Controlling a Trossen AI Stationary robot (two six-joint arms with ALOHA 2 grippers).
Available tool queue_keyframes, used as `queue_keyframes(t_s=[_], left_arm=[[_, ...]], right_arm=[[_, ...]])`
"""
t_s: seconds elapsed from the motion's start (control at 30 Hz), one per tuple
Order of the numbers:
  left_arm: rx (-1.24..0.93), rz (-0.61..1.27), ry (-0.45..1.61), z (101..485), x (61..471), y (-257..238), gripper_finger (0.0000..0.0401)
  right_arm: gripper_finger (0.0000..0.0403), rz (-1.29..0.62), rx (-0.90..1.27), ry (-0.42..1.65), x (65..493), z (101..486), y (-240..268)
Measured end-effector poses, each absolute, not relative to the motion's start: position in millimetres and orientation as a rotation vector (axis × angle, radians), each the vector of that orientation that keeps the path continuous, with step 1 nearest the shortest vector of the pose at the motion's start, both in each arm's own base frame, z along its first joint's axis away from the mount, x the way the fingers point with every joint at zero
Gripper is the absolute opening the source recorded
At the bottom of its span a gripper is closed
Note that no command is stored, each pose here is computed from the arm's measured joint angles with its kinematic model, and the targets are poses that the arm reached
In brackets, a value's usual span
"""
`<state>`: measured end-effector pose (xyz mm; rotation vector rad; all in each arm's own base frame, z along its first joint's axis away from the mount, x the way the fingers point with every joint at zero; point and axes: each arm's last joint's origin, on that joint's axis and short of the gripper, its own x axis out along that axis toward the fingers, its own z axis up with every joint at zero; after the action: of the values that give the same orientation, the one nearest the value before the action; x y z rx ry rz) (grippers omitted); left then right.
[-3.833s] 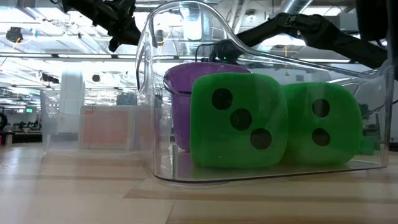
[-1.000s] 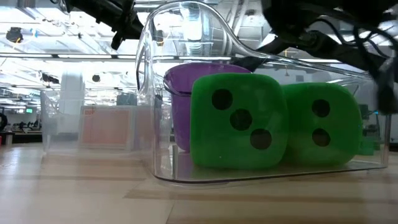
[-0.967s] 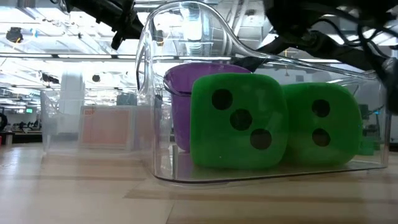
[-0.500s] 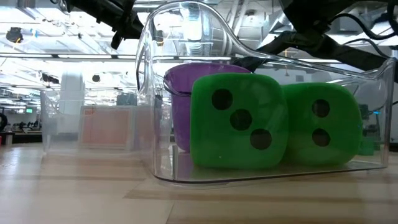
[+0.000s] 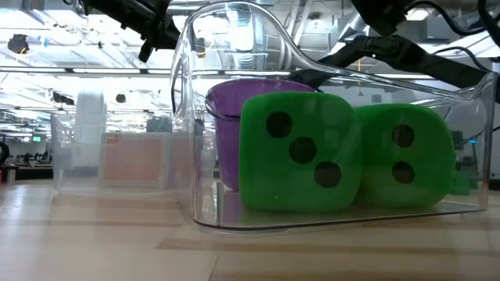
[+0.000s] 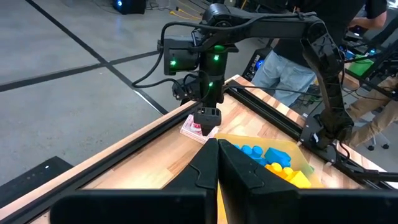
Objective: Pick & Place Toys
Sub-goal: Put the red deck of cards into the white bin
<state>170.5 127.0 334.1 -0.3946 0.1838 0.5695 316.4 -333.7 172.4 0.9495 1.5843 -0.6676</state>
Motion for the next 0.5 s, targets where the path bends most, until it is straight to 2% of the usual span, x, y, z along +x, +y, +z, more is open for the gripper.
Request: queue_keyframes(t_s=[0.27, 0.5], left_arm=[[-0.391, 0.569, 0.185, 334.1, 170.5, 126.9, 0.0002], [-0.389, 0.569, 0.186, 334.1, 170.4, 127.0, 0.0002]], right_arm=[[0.0342, -0.723, 0.890, 1.601, 322.4, 172.8, -329.0], [0.0342, -0.753, 0.927, 1.589, 320.8, 172.8, -330.4]])
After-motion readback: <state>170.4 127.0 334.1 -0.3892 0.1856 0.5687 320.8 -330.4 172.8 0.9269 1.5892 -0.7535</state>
